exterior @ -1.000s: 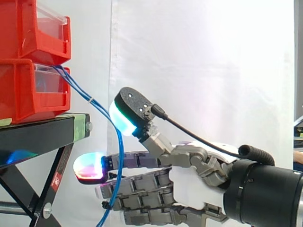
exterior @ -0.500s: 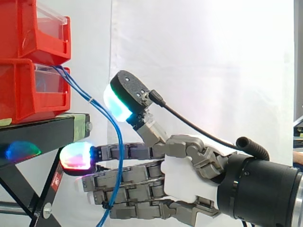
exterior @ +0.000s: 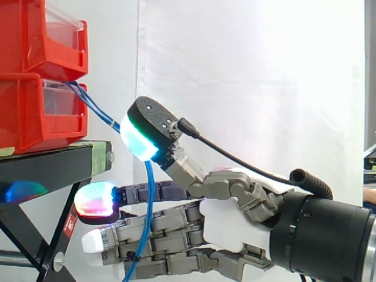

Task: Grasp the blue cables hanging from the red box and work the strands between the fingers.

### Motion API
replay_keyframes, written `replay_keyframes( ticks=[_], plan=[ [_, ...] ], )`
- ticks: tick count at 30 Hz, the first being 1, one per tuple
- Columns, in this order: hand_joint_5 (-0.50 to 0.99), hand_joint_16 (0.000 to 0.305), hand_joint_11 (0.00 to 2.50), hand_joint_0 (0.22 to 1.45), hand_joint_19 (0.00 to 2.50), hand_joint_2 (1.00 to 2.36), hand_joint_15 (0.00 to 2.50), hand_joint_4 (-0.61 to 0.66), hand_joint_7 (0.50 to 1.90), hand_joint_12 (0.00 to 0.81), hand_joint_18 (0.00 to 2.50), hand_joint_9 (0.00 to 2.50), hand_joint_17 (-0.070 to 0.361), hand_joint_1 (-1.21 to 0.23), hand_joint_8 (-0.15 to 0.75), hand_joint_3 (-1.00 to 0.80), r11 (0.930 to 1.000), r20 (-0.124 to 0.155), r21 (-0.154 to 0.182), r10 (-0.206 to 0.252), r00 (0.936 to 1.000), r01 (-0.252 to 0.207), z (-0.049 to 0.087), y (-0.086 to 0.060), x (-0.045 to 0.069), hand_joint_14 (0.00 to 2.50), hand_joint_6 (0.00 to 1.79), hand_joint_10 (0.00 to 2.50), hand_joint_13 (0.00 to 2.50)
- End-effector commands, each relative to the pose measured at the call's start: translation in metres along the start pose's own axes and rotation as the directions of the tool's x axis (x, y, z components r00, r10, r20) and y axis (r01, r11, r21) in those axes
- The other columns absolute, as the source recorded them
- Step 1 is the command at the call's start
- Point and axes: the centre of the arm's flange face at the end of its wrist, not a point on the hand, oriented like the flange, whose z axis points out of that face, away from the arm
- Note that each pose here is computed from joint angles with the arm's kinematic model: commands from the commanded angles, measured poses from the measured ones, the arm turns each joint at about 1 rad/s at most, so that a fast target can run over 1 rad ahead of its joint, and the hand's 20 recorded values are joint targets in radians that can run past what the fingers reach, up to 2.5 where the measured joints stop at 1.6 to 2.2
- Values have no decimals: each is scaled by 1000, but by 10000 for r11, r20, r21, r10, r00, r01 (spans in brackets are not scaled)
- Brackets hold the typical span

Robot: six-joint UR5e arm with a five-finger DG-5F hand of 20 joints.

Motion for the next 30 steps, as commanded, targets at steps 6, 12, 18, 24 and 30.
replay_keyframes(
  ticks=[6, 12, 18, 24, 30],
  plan=[
    [-123, 67, 658, 736, 223, 1000, 496, 272, 663, 451, 608, 905, 151, -485, 411, -1000, 10000, -2, -2, 55, 10000, -55, 0, 0, 0, 14, 5, 15, 740],
    [-100, 63, 1184, 748, 430, 1000, 963, 283, 691, 488, 798, 1082, 143, -503, 393, -1000, 9999, -2, -2, 101, 9999, -101, 0, 1, 0, 22, 6, 14, 991],
    [-89, 67, 1587, 758, 907, 1000, 1572, 291, 709, 447, 1114, 1157, 151, -514, 348, -1000, 9999, -141, -6, 106, 9998, -106, 0, 1, 1, 0, 7, 0, 1238],
    [-64, 57, 1570, 767, 1388, 1000, 1374, 302, 725, 434, 1355, 1078, 127, -524, 335, -1000, 9997, -190, 25, 243, 9995, -243, -1, 0, 1, 1038, 7, 778, 1141],
    [-54, 49, 1528, 772, 1833, 1000, 1276, 309, 736, 423, 1557, 990, 109, -528, 344, -1000, 9997, -206, 35, 233, 9995, -232, -1, 0, 1, 1676, 7, 1561, 1116]
  ],
)
